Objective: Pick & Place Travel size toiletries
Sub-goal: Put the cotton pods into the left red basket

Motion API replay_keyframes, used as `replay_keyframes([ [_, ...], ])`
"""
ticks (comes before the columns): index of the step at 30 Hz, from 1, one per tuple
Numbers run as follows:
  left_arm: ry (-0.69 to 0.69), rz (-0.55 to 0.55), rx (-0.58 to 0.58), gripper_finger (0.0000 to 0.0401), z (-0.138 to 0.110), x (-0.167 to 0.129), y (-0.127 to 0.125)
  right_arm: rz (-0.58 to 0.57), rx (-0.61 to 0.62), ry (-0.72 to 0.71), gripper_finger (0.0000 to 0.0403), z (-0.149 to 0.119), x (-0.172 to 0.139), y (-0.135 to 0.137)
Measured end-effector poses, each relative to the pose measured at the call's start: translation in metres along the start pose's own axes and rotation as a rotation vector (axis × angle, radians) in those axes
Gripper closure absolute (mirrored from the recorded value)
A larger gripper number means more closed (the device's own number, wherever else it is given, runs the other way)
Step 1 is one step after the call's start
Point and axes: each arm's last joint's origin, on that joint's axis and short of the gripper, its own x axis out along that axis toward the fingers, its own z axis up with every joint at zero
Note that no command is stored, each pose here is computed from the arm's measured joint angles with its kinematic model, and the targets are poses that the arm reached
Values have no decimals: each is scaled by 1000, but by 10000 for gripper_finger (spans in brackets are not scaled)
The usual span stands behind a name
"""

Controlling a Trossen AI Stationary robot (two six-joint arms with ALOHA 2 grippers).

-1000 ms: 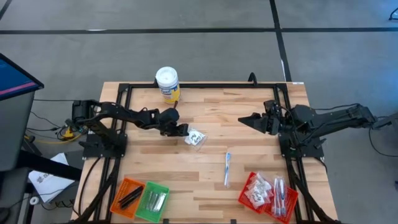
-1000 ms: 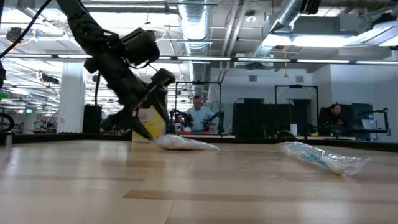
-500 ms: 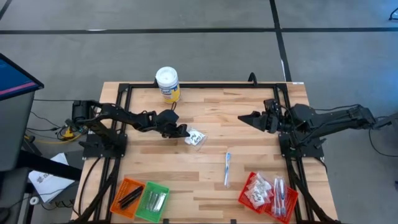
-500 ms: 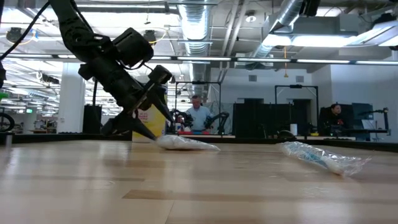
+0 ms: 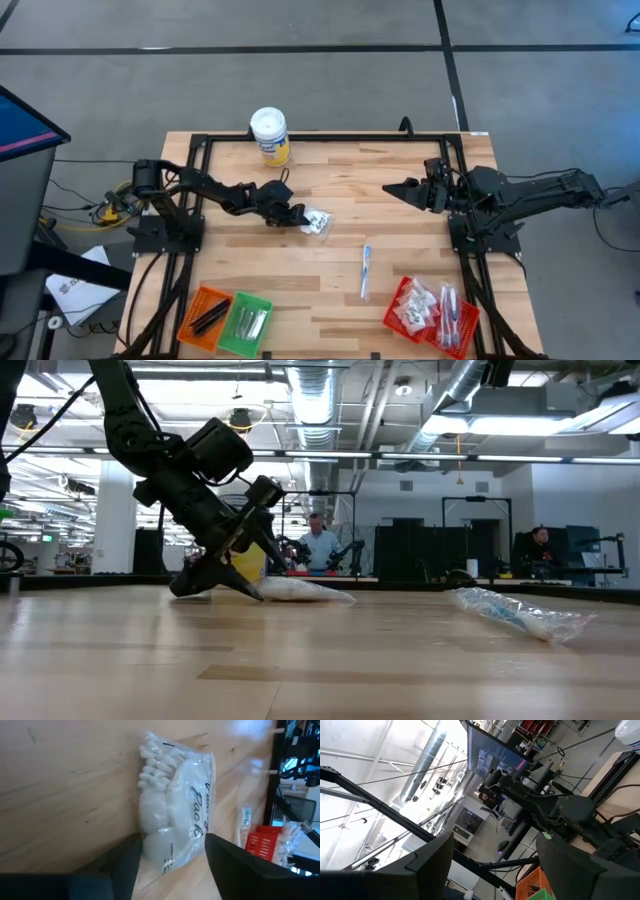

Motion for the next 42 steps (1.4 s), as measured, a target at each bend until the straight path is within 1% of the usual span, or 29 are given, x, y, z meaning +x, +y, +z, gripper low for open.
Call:
replay_keyframes([
  [2,-1,0,-1,199,0,0,0,0,0,0,127,0,0,0],
  [4,1,-1,3,224,0,0,0,-1,0,-1,127,0,0,0],
  [7,1,-3,16,278,0,0,0,-7,-2,-9,127,2,0,-1],
  [11,-1,-8,26,368,0,0,-1,-20,-5,-18,127,3,1,-3],
  [12,-2,-11,31,384,0,0,-1,-25,-6,-18,127,4,1,-4],
  [13,-4,-14,32,389,0,1,-1,-30,-6,-19,127,4,1,-4],
  [17,-17,-47,60,394,0,-1,-5,-40,-8,-19,127,4,1,-6],
  [21,-74,-100,88,398,2,-9,-20,-36,0,-12,127,4,1,-5],
  [27,-241,-214,209,400,4,-36,-56,-25,28,4,127,3,1,-5],
  [33,-421,-308,320,400,-1,-67,-90,-23,53,3,127,4,1,-5],
  [36,-490,-344,373,400,-4,-78,-107,-29,110,-7,127,5,1,-6],
  [42,-577,-405,472,400,-8,-92,-143,-67,218,-40,127,9,5,-13],
])
